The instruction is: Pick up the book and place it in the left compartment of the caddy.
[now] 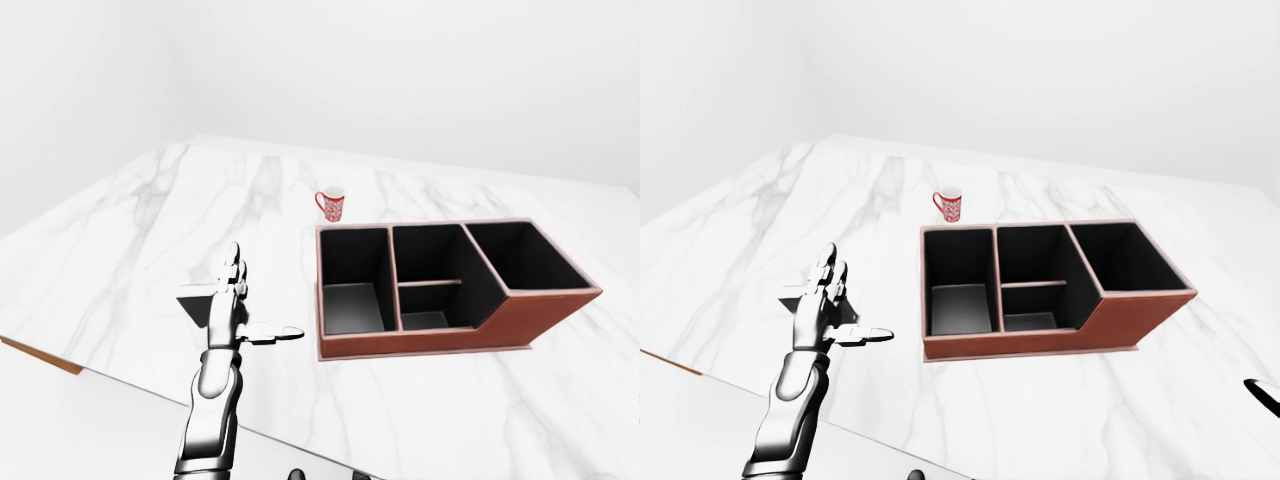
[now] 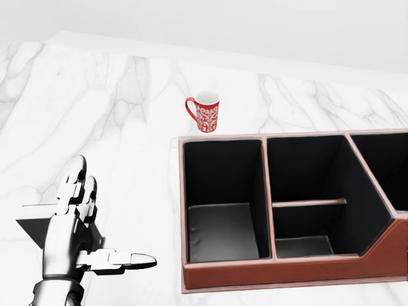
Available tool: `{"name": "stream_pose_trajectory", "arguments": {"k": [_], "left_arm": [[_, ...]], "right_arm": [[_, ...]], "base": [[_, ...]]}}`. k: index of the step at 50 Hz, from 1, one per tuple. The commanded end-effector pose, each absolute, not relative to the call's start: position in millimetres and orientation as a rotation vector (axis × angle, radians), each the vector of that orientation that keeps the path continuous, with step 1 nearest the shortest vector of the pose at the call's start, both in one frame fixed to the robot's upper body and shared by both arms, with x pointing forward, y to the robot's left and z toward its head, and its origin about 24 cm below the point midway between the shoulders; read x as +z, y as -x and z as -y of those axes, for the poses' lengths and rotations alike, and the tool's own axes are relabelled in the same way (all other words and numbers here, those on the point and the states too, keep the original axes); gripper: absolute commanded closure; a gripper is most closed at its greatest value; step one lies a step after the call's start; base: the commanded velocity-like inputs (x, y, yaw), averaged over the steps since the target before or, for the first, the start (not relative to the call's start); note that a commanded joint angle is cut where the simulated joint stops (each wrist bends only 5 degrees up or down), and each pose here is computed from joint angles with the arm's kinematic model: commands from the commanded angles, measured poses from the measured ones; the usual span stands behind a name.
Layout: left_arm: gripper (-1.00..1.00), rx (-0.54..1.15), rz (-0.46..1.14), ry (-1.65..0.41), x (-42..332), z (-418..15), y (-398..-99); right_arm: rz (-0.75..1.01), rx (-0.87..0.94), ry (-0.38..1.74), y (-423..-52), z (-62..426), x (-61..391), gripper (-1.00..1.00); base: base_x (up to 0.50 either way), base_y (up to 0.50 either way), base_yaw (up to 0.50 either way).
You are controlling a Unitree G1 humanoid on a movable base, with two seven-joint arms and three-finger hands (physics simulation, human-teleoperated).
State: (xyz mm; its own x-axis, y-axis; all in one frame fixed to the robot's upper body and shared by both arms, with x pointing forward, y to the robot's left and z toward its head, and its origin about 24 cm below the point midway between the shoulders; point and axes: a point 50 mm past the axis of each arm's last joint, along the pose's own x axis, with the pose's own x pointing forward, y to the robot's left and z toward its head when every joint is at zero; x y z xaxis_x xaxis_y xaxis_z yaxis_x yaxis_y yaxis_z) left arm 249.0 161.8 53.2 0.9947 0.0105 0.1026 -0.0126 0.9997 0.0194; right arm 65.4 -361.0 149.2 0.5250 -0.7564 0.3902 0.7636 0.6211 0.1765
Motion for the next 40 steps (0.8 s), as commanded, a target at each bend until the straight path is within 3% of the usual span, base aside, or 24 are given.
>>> {"name": "stream_pose_trajectory", "arguments": {"k": [1,30,40], "left_arm": [[-1.0,0.012,0.089,-0.02,50.1,-162.4,-250.5],[-1.0,0.07,0.095,-0.102,51.7,-164.9,-246.9],[-1.0,0.311,0.149,-0.367,59.3,-177.4,-238.0]], "right_arm": [[0.453,-0.91,0.017,-65.9,361.3,148.2,-1.0],[0.469,-0.903,0.013,-64.3,360.1,150.7,-1.0],[0.465,-0.901,0.016,-64.8,360.0,150.3,-1.0]], "base": [[0.14,0.04,0.0],[0.11,0.03,0.0],[0.0,0.0,0.0]]}}
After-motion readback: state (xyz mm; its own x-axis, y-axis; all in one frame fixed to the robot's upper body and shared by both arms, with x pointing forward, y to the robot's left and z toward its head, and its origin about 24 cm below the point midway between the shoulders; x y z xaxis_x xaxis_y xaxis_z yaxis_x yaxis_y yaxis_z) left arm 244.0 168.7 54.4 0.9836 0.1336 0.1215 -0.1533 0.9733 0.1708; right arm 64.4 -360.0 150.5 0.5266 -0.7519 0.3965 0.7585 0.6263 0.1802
